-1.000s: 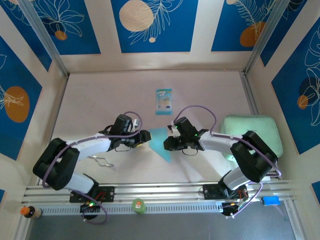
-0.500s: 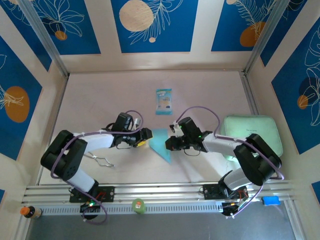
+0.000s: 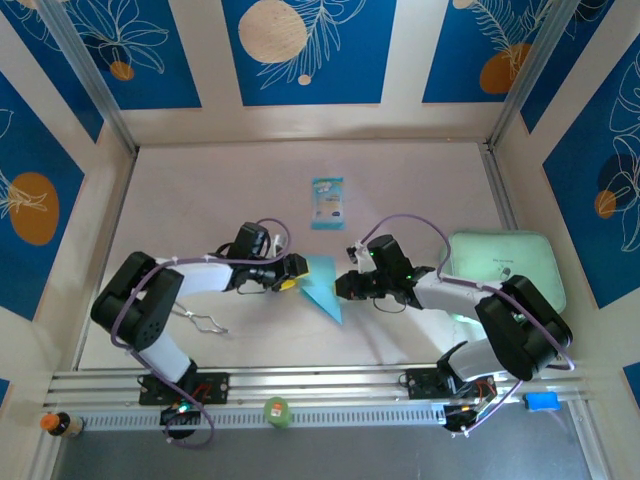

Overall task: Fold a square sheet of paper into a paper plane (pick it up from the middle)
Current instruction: Fourth fold the wing at the center of the table.

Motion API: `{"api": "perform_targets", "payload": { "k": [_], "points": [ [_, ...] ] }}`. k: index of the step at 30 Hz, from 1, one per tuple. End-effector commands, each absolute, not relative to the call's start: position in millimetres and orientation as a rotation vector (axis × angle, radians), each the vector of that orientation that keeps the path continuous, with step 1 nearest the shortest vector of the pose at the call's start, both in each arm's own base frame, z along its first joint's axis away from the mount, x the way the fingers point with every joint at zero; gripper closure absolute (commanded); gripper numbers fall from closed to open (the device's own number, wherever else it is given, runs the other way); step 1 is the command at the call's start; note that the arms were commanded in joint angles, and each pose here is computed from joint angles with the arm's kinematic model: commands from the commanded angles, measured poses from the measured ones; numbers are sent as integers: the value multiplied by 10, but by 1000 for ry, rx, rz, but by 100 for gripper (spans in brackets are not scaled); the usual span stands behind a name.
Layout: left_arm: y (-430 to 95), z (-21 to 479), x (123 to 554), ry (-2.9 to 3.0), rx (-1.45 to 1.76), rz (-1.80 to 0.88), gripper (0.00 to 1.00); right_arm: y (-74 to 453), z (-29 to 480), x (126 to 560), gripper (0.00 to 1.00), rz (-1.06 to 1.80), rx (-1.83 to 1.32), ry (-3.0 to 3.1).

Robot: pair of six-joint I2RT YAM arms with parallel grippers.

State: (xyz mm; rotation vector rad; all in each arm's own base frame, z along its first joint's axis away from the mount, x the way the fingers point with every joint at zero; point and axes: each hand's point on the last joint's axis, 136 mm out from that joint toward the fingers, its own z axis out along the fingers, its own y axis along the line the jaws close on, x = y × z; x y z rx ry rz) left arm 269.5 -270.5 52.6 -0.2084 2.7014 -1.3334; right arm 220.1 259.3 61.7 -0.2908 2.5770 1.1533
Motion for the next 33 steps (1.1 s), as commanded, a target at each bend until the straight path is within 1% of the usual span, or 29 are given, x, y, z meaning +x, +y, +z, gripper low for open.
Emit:
{"api": "perform_targets", "payload": {
  "k": [1,6,8,10,11,15,17,23,28,33],
  "points": [
    [-2796,629,2792,2663,-188,-1419,48,2587,635,2167,93,1190,-287,2573],
    [-2843,626,2835,2659,-187,-1442,65,2560,615,2160,92,1175,-287,2587],
    [-2844,629,2856,2652,-196,-1440,75,2549,611,2161,90,1164,-281,2596],
    [-2833,629,2869,2646,-213,-1432,82,2556,630,2162,88,1160,-285,2600],
    [-2827,635,2874,2642,-217,-1427,86,2547,632,2172,85,1145,-280,2603],
    [-2768,639,2890,2619,-261,-1392,95,2472,634,2228,70,1022,-245,2599],
    [-2714,636,2889,2605,-296,-1364,97,2405,628,2260,63,921,-228,2585],
    [-2573,630,2880,2564,-398,-1294,100,2362,669,2311,55,675,-361,2421],
    [-2530,641,2879,2549,-425,-1267,100,2391,690,2313,53,552,-495,2272],
    [-2568,678,2884,2546,-430,-1271,98,2594,764,2198,54,500,-722,2105]
  ]
}}
